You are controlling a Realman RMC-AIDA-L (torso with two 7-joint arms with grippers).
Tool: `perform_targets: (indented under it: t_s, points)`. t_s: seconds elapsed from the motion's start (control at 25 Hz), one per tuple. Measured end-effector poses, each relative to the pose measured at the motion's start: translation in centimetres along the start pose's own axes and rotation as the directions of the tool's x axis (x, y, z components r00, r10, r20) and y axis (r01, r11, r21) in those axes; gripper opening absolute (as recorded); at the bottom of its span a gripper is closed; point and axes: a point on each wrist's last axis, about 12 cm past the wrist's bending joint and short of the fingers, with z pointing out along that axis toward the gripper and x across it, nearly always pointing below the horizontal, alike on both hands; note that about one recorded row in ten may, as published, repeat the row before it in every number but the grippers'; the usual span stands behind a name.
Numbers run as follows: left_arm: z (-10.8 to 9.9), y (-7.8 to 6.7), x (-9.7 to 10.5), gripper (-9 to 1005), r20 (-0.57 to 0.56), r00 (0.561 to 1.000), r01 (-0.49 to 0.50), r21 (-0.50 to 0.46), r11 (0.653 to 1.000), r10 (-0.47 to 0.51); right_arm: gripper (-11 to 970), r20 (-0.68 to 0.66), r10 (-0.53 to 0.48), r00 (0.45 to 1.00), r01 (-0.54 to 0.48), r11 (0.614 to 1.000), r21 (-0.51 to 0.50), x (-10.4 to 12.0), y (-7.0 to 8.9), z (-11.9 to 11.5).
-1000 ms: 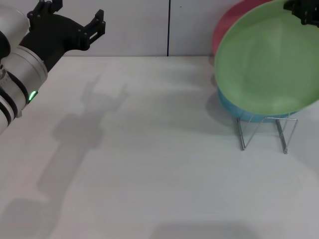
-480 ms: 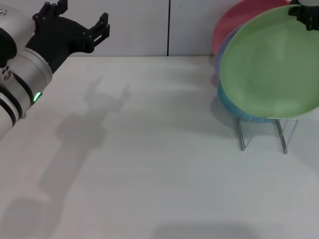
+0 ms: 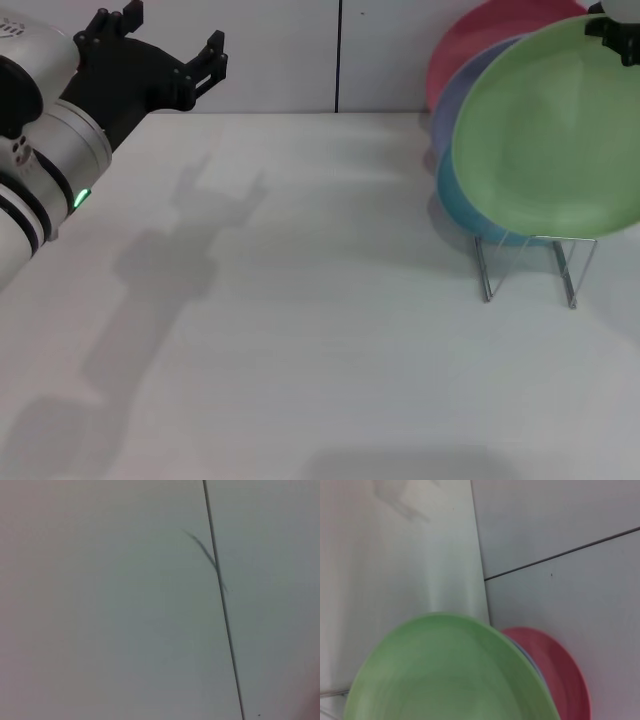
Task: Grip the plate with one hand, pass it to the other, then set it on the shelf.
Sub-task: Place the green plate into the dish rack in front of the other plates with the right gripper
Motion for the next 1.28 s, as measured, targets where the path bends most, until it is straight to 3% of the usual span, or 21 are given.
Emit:
perform_targets:
  t_s: [0.44,0.72,0.88,0.96,1.16,1.24,1.28]
  points:
    - [0.3,-0.1,0.2,864,-0.007,1.0,-0.002,0.004,1.0,0.002,45,-0.025,-0.05,0.998,0.049,0.998,-0.039,0.2,1.5,0.7]
    - [0.4,0.0,0.0,864,-0.006,1.0,-0.005,0.007,1.0,0.005,265,-0.055,-0.06,0.997,0.054,0.993,-0.101,0.6,2.3,0.7]
    - [0.6,-0.1,-0.2,864,-0.001,1.0,-0.009,0.012,1.0,0.009,393,-0.054,-0.061,0.997,0.056,0.995,-0.085,0.7,2.6,-0.3]
    - [0.8,-0.1,-0.2,864,-0.001,1.0,-0.012,0.015,1.0,0.012,440,-0.038,-0.06,0.997,0.057,0.995,-0.077,0.3,3.0,-1.4]
    - [1.1,-0.3,-0.4,864,0.001,1.0,-0.02,0.023,1.0,0.02,556,-0.014,-0.041,0.999,0.04,0.994,-0.099,-0.6,3.6,-1.7]
    - [1.2,-0.3,-0.4,864,0.003,1.0,-0.022,0.024,0.999,0.022,603,-0.004,-0.026,1.0,0.025,0.996,-0.084,-0.8,3.4,-1.7]
    - [1.2,-0.3,-0.4,864,0.005,1.0,-0.024,0.022,0.999,0.024,626,0.033,0.033,0.999,-0.032,0.999,-0.017,-1.1,2.8,-1.4]
